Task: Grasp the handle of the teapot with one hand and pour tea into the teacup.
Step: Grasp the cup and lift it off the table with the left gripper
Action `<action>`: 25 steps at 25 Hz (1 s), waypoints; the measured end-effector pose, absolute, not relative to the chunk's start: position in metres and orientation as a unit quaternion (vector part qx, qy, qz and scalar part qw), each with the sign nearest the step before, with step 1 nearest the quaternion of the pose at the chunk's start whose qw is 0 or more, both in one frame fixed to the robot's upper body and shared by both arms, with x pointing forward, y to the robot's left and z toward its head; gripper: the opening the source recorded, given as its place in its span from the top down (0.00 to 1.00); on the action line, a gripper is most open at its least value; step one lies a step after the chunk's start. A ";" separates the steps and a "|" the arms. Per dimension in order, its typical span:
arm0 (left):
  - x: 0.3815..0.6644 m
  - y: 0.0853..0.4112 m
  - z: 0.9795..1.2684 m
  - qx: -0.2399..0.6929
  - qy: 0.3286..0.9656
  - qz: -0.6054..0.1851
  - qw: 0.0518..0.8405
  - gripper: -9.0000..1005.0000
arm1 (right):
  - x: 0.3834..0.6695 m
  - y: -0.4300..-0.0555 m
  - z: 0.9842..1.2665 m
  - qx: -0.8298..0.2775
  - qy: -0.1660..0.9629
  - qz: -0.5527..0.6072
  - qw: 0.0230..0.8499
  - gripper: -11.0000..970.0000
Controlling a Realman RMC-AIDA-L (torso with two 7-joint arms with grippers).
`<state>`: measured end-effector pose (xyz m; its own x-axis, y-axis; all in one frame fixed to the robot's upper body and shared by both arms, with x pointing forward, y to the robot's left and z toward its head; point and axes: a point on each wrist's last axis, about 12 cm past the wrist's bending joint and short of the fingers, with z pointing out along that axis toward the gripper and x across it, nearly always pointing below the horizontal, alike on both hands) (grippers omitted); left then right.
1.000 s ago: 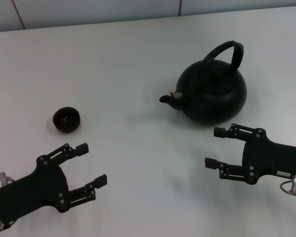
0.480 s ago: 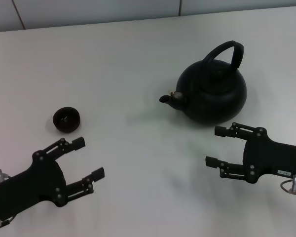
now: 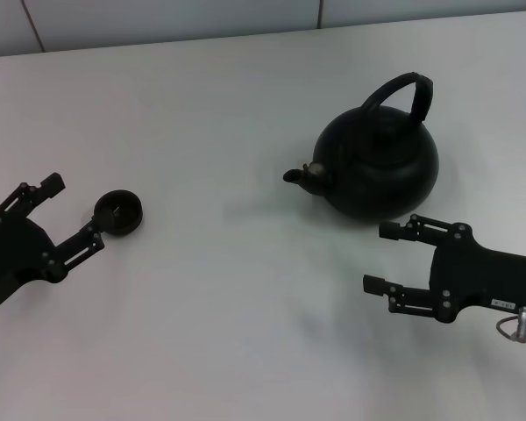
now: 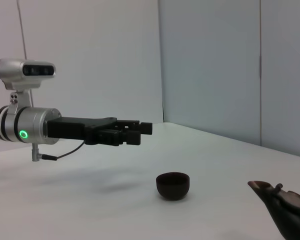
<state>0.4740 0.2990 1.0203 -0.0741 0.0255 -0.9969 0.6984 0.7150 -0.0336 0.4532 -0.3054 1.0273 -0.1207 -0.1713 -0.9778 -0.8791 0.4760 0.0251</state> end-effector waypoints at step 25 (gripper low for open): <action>0.497 0.292 1.000 0.314 0.740 -0.197 0.561 0.17 | 0.455 -0.305 1.028 -0.392 0.670 0.329 0.538 0.22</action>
<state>0.4970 0.2919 1.0002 -0.1740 0.2435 -0.9542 0.6863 0.7249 0.0598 0.4549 -0.3055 1.0284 -0.1147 -0.1719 -0.9784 -0.8786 0.4772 0.0192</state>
